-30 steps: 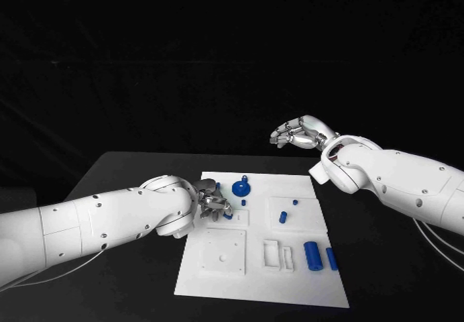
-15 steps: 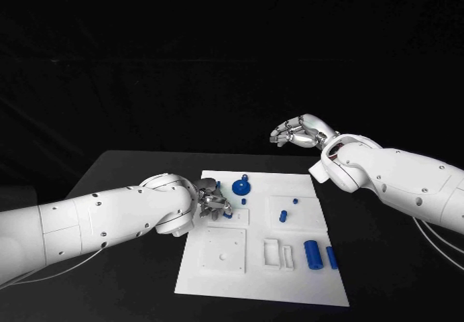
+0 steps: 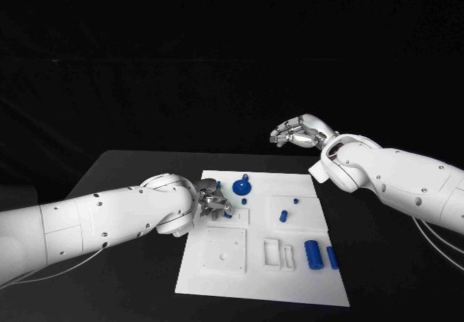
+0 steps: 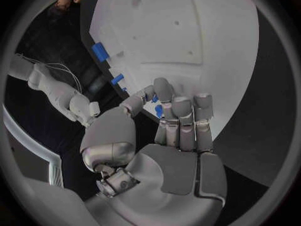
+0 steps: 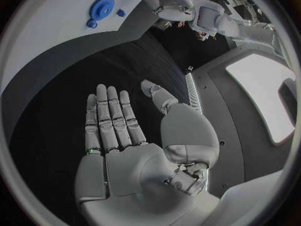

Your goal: Assemble the parts on the task board

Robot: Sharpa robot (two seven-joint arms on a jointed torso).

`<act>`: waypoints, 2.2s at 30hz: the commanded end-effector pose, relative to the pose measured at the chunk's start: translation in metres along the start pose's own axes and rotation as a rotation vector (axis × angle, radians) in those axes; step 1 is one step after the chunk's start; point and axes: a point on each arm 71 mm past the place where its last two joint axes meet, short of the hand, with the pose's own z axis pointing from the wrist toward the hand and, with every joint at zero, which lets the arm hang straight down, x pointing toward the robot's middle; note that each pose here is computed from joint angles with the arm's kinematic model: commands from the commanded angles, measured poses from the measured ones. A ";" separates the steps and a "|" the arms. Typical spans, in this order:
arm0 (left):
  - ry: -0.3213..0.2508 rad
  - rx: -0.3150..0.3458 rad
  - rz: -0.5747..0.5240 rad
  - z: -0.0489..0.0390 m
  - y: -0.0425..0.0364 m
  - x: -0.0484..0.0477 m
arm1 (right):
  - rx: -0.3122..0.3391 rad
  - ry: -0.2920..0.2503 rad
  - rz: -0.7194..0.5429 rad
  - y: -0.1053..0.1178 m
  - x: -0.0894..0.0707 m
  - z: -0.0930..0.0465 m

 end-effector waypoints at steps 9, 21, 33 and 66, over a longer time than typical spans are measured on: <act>0.031 0.009 0.014 0.0016 -0.0036 0.0064 | -0.004 0.015 0.003 0.001 0.001 0.001; 0.033 0.004 0.028 0.0034 -0.0048 0.0065 | -0.003 0.017 0.004 0.001 0.002 0.001; 0.055 0.015 0.084 0.0043 -0.0113 0.0106 | -0.004 0.022 0.007 0.001 0.003 0.001; -0.003 -0.018 0.038 0.0019 0.0007 0.0021 | 0.004 0.019 0.006 -0.002 0.002 0.000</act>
